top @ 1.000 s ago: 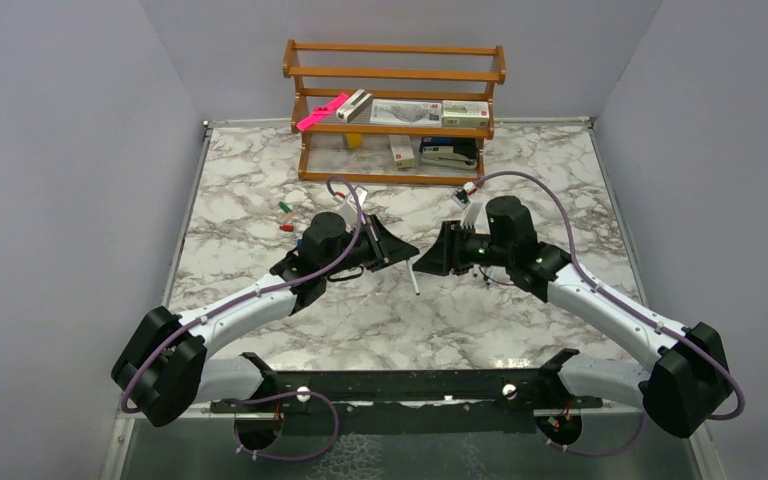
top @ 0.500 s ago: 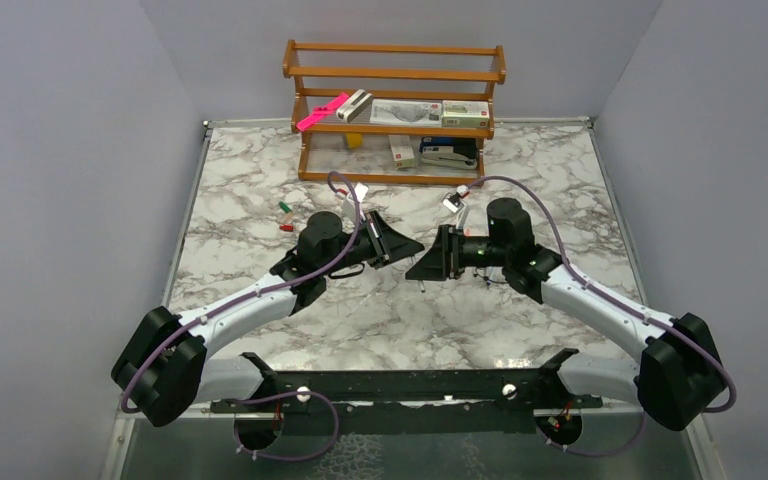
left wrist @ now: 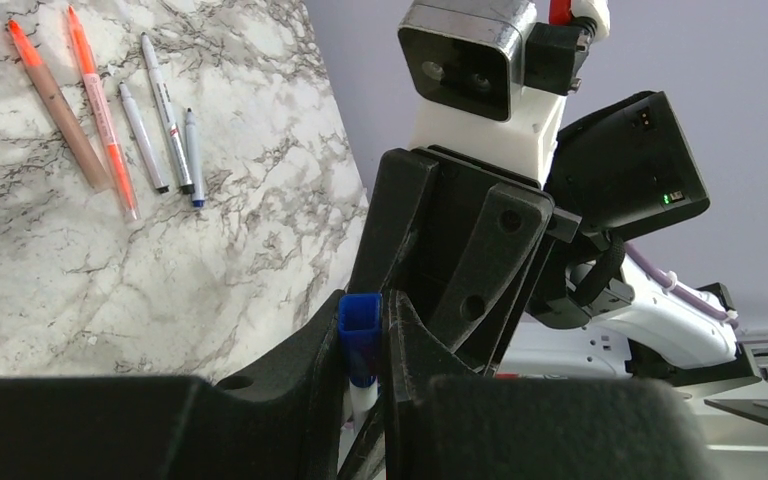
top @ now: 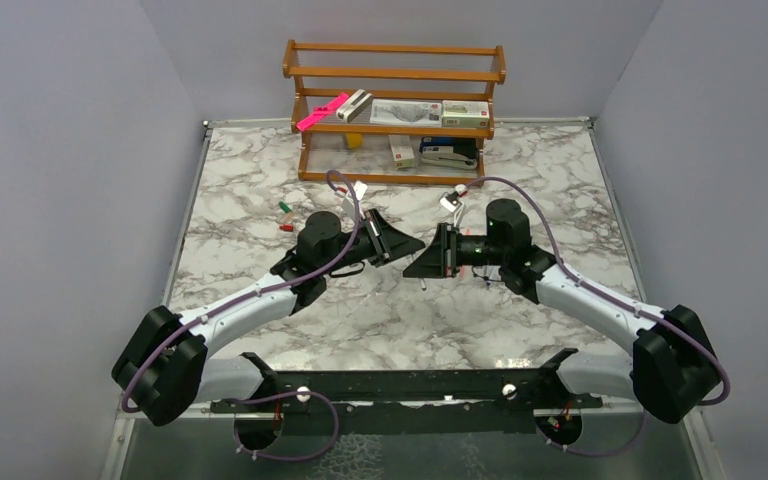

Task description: Open the pen caps

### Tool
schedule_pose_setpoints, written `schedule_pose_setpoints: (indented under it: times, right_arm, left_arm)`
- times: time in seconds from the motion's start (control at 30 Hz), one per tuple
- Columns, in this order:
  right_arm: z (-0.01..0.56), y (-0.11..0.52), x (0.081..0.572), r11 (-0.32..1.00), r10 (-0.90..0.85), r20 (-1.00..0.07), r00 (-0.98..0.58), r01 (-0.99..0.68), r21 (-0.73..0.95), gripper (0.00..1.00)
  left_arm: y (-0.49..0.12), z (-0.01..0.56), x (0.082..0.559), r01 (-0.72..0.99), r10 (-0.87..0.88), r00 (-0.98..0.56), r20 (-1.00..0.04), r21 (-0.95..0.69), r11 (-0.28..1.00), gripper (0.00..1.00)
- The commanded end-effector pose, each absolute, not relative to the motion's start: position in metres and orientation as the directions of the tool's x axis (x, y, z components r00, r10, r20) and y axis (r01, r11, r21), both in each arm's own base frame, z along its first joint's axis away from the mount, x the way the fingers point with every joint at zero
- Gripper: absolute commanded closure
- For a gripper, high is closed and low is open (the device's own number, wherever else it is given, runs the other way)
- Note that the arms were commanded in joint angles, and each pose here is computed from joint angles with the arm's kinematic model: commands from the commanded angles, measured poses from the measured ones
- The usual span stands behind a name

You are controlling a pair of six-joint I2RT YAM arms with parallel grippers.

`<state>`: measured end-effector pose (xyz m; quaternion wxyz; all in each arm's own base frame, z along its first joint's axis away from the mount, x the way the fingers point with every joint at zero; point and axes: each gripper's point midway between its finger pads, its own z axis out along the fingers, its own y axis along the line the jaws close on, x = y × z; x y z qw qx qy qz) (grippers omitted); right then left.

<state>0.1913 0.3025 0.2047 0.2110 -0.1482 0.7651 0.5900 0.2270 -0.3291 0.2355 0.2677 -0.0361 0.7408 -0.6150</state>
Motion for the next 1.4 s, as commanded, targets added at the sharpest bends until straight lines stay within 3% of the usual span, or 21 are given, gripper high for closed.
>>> schedule_pose_setpoints:
  times: [0.0, 0.13, 0.23, 0.3, 0.4, 0.43, 0.83, 1.1, 1.37]
  right_arm:
    - [0.207, 0.304, 0.196, 0.237, 0.037, -0.503, -0.863, -0.481, 0.844, 0.79]
    - [0.204, 0.304, 0.197, 0.234, 0.032, -0.494, -0.869, -0.473, 0.849, 0.71]
    - [0.201, 0.304, 0.197, 0.230, 0.034, -0.486, -0.873, -0.466, 0.854, 0.70]
    - [0.201, 0.303, 0.198, 0.230, 0.042, -0.483, -0.875, -0.462, 0.856, 0.77]
    - [0.200, 0.302, 0.199, 0.227, 0.050, -0.475, -0.879, -0.453, 0.862, 0.97]
    - [0.200, 0.302, 0.199, 0.222, 0.054, -0.475, -0.878, -0.454, 0.863, 0.99]
    - [0.174, 0.294, 0.179, 0.206, 0.024, -0.410, -0.912, -0.397, 0.894, 0.99]
    - [0.161, 0.287, 0.165, 0.206, 0.026, -0.383, -0.923, -0.370, 0.906, 0.99]
    - [0.153, 0.280, 0.155, 0.221, 0.021, -0.371, -0.929, -0.357, 0.907, 0.99]
  left_arm:
    - [-0.333, 0.246, 0.220, 0.312, -0.365, -0.858, -0.362, -0.931, 0.189, 0.96]
    - [-0.334, 0.245, 0.219, 0.316, -0.361, -0.859, -0.364, -0.930, 0.185, 0.97]
    - [-0.334, 0.245, 0.219, 0.317, -0.359, -0.859, -0.365, -0.930, 0.185, 0.97]
    - [-0.334, 0.244, 0.219, 0.317, -0.357, -0.860, -0.364, -0.930, 0.186, 0.97]
    - [-0.334, 0.240, 0.219, 0.314, -0.354, -0.862, -0.363, -0.930, 0.190, 0.97]
    - [-0.334, 0.239, 0.220, 0.313, -0.356, -0.861, -0.362, -0.930, 0.191, 0.97]
    - [-0.317, 0.240, 0.264, 0.341, -0.528, -0.740, -0.416, -0.909, 0.238, 1.00]
    - [-0.294, 0.247, 0.311, 0.326, -0.675, -0.629, -0.387, -0.919, 0.223, 1.00]
    - [-0.273, 0.253, 0.339, 0.318, -0.711, -0.594, -0.377, -0.921, 0.224, 1.00]
